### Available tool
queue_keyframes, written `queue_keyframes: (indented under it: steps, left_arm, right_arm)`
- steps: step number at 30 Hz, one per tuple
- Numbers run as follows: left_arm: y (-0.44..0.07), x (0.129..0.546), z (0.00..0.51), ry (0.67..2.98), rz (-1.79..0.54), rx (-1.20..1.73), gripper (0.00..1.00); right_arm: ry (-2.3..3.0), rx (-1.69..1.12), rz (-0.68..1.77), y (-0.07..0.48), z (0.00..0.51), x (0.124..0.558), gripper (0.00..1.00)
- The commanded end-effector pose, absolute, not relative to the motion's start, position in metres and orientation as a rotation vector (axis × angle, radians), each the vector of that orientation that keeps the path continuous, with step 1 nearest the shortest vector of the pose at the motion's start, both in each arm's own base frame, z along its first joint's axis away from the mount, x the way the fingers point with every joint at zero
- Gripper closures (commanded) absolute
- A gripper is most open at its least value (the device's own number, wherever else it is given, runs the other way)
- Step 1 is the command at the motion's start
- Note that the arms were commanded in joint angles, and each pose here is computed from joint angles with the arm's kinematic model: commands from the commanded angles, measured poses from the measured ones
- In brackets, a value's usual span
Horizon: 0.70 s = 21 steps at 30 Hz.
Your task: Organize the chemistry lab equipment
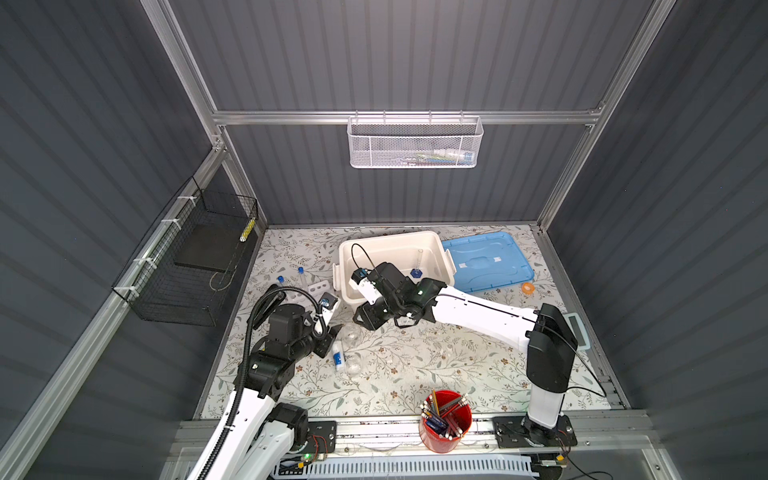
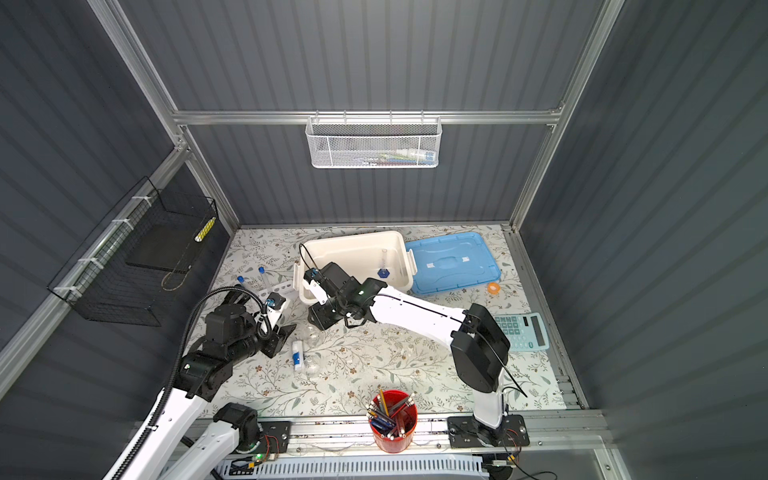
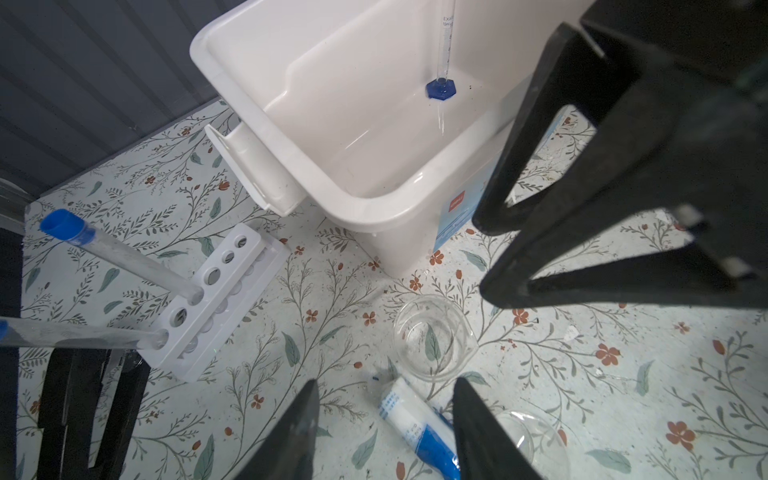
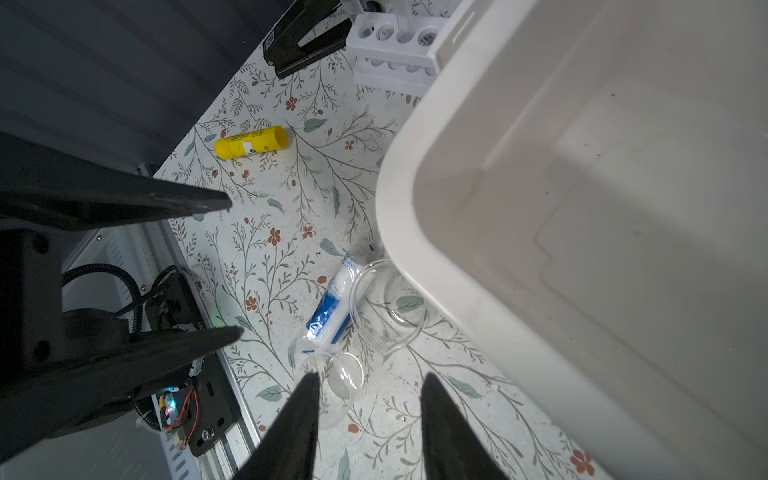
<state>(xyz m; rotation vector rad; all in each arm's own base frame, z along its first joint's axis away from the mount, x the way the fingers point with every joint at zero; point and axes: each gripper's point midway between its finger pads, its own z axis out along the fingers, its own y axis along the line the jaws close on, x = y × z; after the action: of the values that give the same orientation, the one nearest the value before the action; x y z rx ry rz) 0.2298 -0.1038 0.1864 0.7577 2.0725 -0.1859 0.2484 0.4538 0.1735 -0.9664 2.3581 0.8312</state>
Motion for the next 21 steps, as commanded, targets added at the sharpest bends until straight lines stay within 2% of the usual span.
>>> queue_keyframes:
  steps: [1,21]
  left_arm:
    - [-0.105,0.227,0.184,2.067,-0.202,0.772,0.48]
    - [-0.111,0.225,0.178,2.075,-0.245,0.801,0.48]
  right_arm:
    - [2.346,-0.938,0.872,0.461,0.18,0.257,0.57]
    - [2.364,-0.852,0.915,0.463,0.175,0.296,0.57]
